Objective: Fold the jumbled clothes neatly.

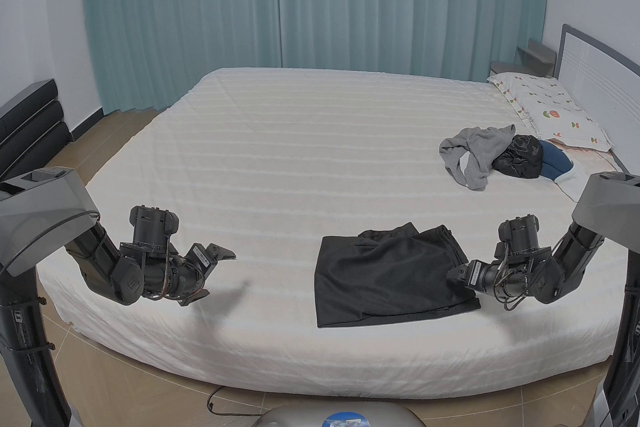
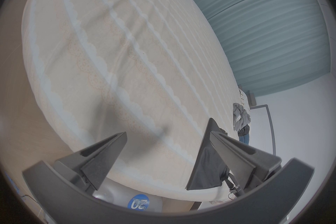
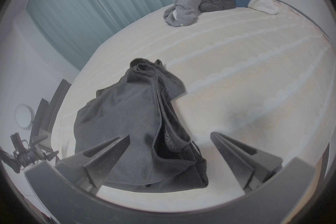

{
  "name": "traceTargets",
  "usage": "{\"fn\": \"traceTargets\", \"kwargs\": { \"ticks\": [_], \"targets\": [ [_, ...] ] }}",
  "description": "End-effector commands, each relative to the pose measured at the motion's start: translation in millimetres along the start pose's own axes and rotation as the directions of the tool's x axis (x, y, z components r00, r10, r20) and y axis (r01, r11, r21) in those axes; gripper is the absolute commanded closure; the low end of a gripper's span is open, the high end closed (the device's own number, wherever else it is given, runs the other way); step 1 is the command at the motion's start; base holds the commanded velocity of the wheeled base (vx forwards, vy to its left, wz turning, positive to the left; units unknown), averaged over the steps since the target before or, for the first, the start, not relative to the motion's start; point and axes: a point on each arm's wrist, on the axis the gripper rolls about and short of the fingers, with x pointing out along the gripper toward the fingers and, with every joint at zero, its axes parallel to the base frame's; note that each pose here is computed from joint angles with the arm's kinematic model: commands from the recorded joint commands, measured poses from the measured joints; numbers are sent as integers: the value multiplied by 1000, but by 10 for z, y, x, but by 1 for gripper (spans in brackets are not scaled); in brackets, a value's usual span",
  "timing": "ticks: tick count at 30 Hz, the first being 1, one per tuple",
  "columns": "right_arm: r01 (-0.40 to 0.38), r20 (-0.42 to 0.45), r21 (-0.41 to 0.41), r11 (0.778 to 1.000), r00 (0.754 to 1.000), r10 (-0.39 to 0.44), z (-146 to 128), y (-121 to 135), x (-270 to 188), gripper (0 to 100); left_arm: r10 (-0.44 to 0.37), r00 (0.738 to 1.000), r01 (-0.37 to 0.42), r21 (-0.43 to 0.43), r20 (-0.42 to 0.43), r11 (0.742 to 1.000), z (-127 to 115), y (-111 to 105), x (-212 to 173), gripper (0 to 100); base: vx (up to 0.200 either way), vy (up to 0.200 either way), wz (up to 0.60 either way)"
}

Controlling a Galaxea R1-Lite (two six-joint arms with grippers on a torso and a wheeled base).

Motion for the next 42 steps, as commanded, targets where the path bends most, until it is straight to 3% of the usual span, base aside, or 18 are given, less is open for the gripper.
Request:
{"fn": "traceTargets", "kwargs": {
  "ticks": [1, 23, 24, 33, 42],
  "targets": [
    [13, -37, -21, 1000, 999, -13, -85, -47, 119, 100, 1, 1000, -1, -1, 0, 1000, 0, 4, 6, 0, 0, 0, 0],
    [41, -58, -42, 998, 997, -44, -151, -168, -92, 100, 2, 1000, -2, -1, 1, 1000, 0, 4, 6, 0, 0, 0, 0],
    [41, -55, -41, 998, 998, -43, -142, -169, -94, 0, 3, 1000, -3, -2, 2, 1000, 0, 4, 6, 0, 0, 0, 0],
    [-36, 66, -5, 999, 997, 36, 201, -17, -236, 0, 4, 1000, -4, -6, 9, 1000, 10, -5, 12, 0, 22, 0, 0],
    [-70, 85, -9, 998, 994, 71, 306, 103, -43, 0, 14, 1000, -14, -3, 12, 1000, -7, 8, 20, 0, 178, 0, 0]
  ]
}}
